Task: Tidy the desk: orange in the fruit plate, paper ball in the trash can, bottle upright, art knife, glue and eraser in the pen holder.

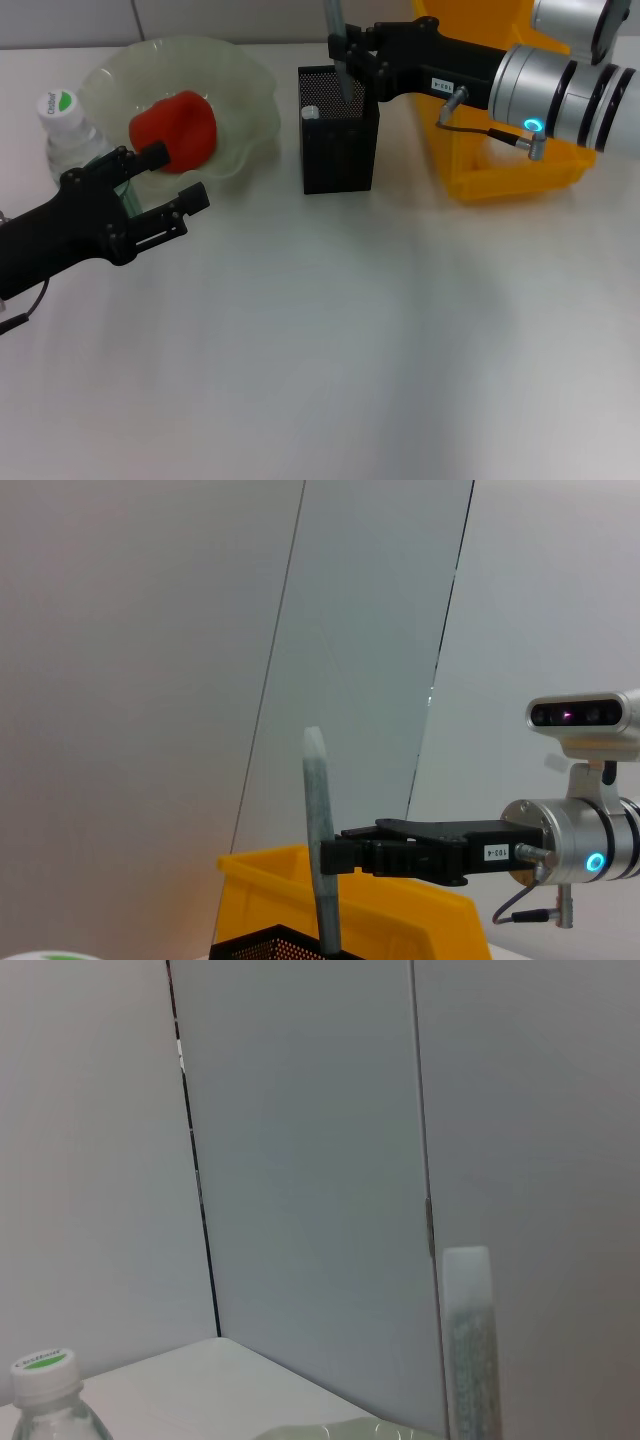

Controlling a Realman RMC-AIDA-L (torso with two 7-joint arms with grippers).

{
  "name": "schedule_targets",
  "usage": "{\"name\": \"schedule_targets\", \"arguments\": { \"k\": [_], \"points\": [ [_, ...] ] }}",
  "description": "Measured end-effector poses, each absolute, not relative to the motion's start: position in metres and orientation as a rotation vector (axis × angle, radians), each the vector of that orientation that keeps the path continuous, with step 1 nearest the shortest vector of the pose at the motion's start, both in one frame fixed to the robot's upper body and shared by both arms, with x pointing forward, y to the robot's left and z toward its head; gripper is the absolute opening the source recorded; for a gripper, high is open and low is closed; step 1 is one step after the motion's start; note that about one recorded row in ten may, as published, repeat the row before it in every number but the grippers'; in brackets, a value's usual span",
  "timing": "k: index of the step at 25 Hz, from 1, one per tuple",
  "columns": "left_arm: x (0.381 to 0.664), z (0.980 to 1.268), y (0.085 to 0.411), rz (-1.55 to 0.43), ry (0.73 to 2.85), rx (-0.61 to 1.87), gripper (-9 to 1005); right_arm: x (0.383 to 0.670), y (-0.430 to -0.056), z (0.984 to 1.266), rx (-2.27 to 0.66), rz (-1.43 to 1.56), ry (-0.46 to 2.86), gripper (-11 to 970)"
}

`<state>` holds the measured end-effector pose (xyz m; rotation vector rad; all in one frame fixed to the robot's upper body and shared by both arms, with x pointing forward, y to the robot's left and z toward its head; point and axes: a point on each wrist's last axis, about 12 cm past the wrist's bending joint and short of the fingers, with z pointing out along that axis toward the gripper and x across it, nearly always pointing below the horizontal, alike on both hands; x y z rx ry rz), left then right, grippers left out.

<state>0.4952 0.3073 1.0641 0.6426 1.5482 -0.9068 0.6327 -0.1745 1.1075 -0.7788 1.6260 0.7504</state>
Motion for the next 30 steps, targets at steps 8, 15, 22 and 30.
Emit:
{"name": "schedule_targets", "arguments": {
  "k": [8,15,22,30],
  "points": [
    [0.4941,1.0638,0.3077,-0.909,1.548,0.641,797,0.634,-0.1727,1.1092,-0.785,0.749,1.621,127],
    [0.4928,1.063,0.3085,-0.908,1.551,0.638,797,0.6348,-0.1708,1.1103,-0.792,0.751,1.618,128],
    [0.4927,1.0632,0.3081,-0.911,1.55,0.641,797,0.6354,-0.1718,1.1096,-0.786,0.742,1.625,127],
    [0.4917,1.0551,0.309,-0.88,1.612,0.668,797,0.6352,-0.1731,1.1085,-0.781,0.738,1.63,160]
  ]
}}
